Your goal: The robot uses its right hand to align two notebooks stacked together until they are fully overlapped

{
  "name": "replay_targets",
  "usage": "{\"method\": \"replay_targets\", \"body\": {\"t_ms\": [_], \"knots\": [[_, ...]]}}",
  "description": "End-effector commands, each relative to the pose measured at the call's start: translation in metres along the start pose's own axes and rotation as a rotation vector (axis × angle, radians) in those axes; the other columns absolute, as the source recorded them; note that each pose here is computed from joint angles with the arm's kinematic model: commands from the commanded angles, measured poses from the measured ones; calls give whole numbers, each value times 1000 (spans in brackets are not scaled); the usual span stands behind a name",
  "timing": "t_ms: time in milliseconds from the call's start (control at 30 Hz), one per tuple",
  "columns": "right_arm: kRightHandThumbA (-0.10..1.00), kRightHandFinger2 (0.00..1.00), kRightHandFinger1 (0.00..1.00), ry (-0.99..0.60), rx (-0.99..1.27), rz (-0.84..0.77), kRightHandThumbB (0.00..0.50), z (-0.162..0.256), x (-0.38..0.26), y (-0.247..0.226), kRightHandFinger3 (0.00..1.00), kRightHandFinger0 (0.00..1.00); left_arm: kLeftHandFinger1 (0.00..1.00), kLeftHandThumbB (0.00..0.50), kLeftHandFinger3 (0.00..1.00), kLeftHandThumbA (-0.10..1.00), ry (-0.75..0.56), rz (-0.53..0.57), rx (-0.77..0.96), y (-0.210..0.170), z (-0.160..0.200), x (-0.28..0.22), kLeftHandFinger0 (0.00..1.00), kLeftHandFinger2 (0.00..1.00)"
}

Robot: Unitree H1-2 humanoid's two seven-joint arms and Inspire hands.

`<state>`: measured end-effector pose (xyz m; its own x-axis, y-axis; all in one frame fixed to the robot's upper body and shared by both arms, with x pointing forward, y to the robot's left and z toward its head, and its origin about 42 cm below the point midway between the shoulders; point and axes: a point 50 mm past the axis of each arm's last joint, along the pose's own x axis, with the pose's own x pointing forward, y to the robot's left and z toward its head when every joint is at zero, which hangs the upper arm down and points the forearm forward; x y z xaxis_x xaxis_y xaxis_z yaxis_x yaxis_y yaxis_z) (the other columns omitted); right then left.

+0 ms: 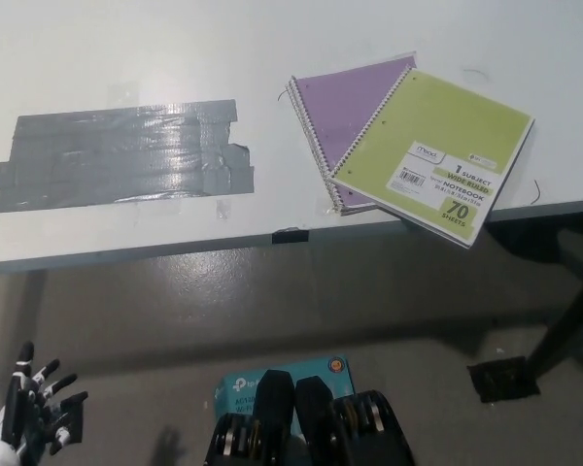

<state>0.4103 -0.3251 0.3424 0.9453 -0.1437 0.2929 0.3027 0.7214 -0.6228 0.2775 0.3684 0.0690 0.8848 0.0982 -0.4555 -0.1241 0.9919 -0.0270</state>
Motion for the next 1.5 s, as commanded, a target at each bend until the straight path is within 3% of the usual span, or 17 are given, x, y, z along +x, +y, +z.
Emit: {"method": "replay_targets", "body": {"t_ms": [0, 67, 667, 700, 733, 767, 833, 933, 1000, 1067, 1467], "knots": [[1000, 1000, 1000, -58, -217, -51, 500, 86, 58, -14, 1000, 1000, 824, 222, 1000, 996, -34, -40, 32, 0, 14, -3, 797, 904], [1000, 1000, 1000, -43, -219, -31, 500, 89, 63, -10, 1000, 1000, 830, 205, 1000, 996, -32, -42, 29, 0, 13, -5, 804, 907], [1000, 1000, 1000, 88, -285, 182, 480, 118, 111, 69, 1000, 1000, 841, 245, 1000, 1000, -18, -59, 51, -5, 11, -3, 798, 908], [1000, 1000, 1000, 98, -279, 187, 426, 114, 110, 75, 1000, 1000, 833, 243, 1000, 1000, -11, -58, 55, -5, 9, -3, 793, 913], [1000, 1000, 1000, 111, -269, 200, 426, 110, 109, 82, 1000, 1000, 832, 242, 1000, 1000, -10, -60, 47, -5, 9, -3, 792, 913], [1000, 1000, 1000, 138, -273, 232, 364, 102, 108, 89, 1000, 1000, 836, 249, 1000, 1000, -10, -66, 47, -7, 9, -3, 808, 913], [1000, 1000, 1000, 181, -273, 269, 309, 91, 105, 102, 1000, 1000, 851, 251, 1000, 1000, -6, -70, 57, -7, 8, -1, 822, 921], [1000, 1000, 1000, 206, -301, 279, 271, 82, 103, 112, 1000, 1000, 848, 267, 1000, 1000, -1, -77, 60, -7, 6, 0, 836, 918], [1000, 1000, 1000, 241, -299, 290, 287, 73, 101, 123, 1000, 1000, 821, 290, 1000, 1000, 0, -76, 58, -6, 5, 1, 805, 927], [1000, 1000, 1000, 260, -303, 299, 305, 67, 98, 130, 1000, 1000, 822, 281, 1000, 1000, -1, -78, 59, -8, 5, 1, 808, 924], [1000, 1000, 1000, 266, -307, 357, 312, 67, 87, 159, 1000, 1000, 844, 288, 1000, 1000, -4, -103, 76, -13, 7, 2, 830, 961]]}}
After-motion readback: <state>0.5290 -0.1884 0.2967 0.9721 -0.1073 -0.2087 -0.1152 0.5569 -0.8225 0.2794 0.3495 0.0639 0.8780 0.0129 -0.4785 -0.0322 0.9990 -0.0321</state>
